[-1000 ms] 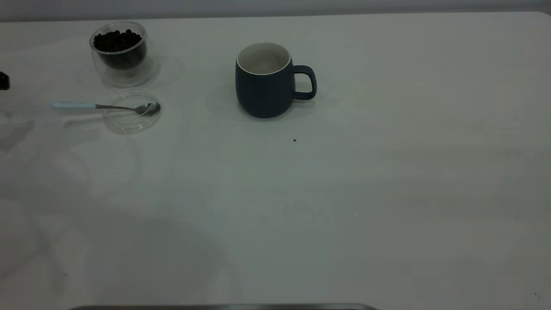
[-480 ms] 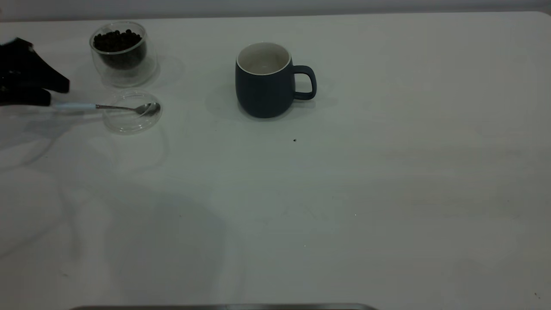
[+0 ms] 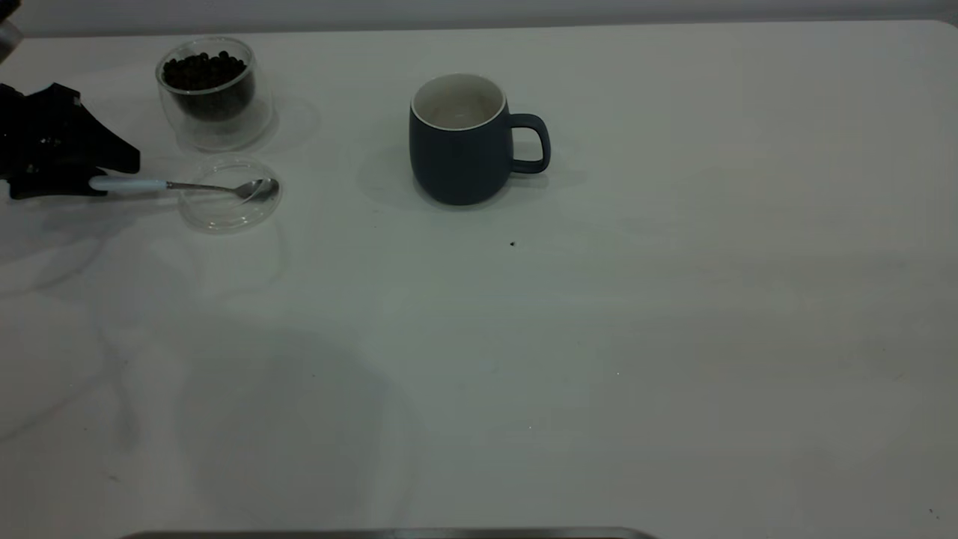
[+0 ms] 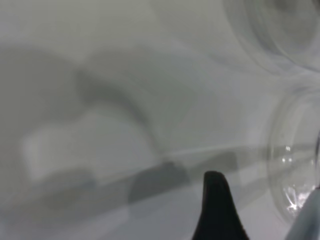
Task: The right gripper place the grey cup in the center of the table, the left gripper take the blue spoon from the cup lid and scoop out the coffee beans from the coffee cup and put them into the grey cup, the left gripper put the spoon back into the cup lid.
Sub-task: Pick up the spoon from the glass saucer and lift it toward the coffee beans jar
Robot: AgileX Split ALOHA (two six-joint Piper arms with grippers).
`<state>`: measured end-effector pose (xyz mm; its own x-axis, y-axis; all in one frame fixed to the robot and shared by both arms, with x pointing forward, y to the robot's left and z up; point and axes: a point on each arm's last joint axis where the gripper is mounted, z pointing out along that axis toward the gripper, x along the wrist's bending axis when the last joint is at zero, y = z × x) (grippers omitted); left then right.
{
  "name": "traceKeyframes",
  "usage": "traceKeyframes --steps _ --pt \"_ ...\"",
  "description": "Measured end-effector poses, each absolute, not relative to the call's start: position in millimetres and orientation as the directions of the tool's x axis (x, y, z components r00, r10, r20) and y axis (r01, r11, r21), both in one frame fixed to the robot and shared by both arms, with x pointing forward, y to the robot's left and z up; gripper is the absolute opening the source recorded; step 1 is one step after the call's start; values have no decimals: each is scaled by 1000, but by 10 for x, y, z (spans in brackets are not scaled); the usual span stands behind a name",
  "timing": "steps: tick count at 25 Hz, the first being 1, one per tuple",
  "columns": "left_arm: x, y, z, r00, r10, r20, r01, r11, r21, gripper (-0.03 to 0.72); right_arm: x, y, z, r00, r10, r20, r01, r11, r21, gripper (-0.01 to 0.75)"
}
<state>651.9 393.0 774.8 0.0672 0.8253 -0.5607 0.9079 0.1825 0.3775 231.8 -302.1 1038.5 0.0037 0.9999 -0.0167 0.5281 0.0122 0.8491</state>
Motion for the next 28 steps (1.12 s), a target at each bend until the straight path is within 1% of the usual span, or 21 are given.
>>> traceKeyframes --steps 4,8,14,18,21,24,28 --pt "6525 3899 7778 82 799 -596 907 188 378 564 2318 -3021 10385 4 1000 -17 528 12 849 458" --pt "6605 3936 7878 130 782 -610 895 173 412 535 2318 -3021 10385 4 1000 -17 528 12 849 458" --pt "6760 4173 8064 137 797 -588 873 183 452 499 2318 -3021 10385 4 1000 -17 528 12 849 458" --pt "6751 4323 8166 158 751 -641 901 156 405 497 2318 -3021 10385 4 1000 -17 528 12 849 458" --pt "6760 4387 8098 140 700 -700 926 157 343 497 2318 -3021 10385 4 1000 -17 528 12 849 458" --pt "6755 4408 7875 102 633 -768 952 161 260 497 2318 -3021 10385 4 1000 -17 528 12 849 458" --pt "6736 4399 7647 77 601 -795 965 156 211 497 2318 -3021 10385 4 1000 -17 528 12 849 458"
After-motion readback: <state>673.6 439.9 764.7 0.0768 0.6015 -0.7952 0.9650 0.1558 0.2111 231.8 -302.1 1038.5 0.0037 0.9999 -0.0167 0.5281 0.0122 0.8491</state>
